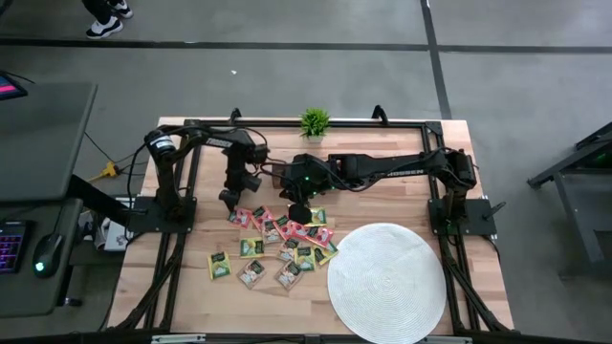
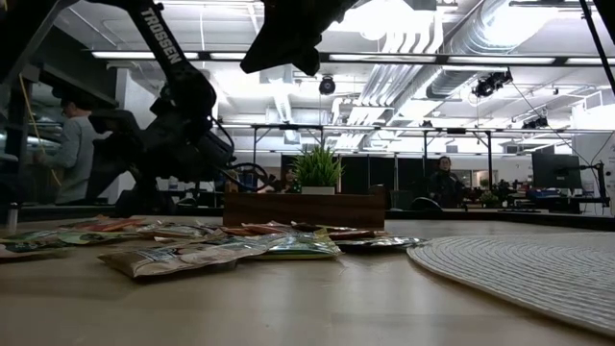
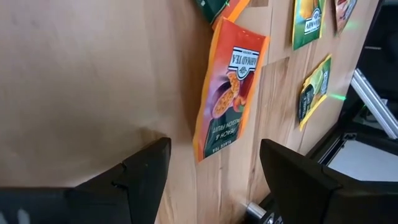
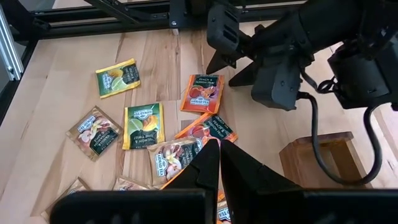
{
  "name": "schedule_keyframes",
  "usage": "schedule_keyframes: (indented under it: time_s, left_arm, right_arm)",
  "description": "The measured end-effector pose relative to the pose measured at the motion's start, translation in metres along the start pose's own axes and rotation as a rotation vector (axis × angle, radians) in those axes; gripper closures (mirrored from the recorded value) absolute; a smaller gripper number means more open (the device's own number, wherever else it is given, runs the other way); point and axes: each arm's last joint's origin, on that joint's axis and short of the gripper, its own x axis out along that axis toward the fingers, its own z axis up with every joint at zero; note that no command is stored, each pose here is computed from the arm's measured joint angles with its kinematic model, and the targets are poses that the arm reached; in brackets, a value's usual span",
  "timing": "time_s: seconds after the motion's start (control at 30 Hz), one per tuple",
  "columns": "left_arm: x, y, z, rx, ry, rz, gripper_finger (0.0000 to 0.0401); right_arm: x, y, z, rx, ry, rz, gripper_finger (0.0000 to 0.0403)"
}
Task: Pick & Place Tea
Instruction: Put the orange tea bag into the left section of the wooden organizer
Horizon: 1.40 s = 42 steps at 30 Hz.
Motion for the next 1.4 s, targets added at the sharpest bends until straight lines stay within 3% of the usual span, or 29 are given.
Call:
schedule_keyframes:
  time_s: [0.8, 1.4]
  left_arm:
    - [0.0057, -0.006, 0.0062, 0.007, 0.028, 0.007, 0.0154]
    - [0.0066, -0.0028, 0.0082, 0.023, 0.016, 0.036, 0.0327]
  right_arm:
    - [0.0, 0.0, 0.0, 0.0, 0.0, 0.0, 0.0391]
    - [0.0, -0.0007, 0.0002, 0.0, -0.002, -0.026, 0.0391]
